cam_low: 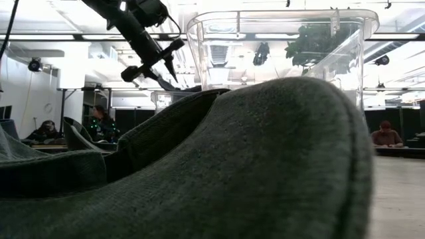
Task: Pick & Place hat
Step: Put the top blue cap into the top transparent bin, then put the left blue cap into the top transparent bin
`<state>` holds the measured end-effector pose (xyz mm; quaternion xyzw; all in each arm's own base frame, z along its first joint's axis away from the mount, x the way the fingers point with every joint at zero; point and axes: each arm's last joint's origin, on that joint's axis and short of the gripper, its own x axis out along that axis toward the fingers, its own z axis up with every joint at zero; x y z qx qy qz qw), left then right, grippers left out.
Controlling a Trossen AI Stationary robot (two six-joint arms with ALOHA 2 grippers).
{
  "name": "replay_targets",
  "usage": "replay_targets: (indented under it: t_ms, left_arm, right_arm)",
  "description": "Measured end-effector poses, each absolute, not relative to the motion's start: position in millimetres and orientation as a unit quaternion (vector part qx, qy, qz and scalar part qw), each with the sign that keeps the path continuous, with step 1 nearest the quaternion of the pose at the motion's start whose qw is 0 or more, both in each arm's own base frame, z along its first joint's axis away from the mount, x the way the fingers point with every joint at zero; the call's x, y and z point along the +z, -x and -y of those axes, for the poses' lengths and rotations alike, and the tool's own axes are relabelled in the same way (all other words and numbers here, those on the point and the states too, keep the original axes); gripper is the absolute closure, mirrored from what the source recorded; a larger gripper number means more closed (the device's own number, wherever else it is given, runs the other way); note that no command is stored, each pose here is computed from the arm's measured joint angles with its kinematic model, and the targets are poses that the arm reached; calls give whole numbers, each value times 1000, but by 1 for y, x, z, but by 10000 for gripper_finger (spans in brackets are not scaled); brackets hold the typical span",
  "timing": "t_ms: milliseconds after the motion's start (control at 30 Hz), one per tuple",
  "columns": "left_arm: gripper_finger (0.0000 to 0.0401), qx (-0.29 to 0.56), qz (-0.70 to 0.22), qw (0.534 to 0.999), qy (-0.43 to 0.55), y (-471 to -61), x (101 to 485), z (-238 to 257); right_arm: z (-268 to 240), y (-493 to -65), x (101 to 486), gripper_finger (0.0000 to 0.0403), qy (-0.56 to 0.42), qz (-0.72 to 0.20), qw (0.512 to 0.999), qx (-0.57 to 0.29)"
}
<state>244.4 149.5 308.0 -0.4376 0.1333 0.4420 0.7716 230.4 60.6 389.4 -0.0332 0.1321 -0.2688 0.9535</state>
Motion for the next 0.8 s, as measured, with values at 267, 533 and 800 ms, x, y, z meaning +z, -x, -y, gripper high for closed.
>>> replay_targets:
  t_ms: [267,533,800]
  left_arm:
    - [280,389,-120,810,422,-241,356,-140]
    - [280,324,-164,824,435,-271,343,-130]
    - [280,251,-236,805,483,-297,316,-127]
  right_arm:
    - [-61,-230,389,284,31,-131,954,-269]
    - [-61,-230,390,284,29,-130,954,-270]
    - [-61,-231,390,284,21,-128,954,-271]
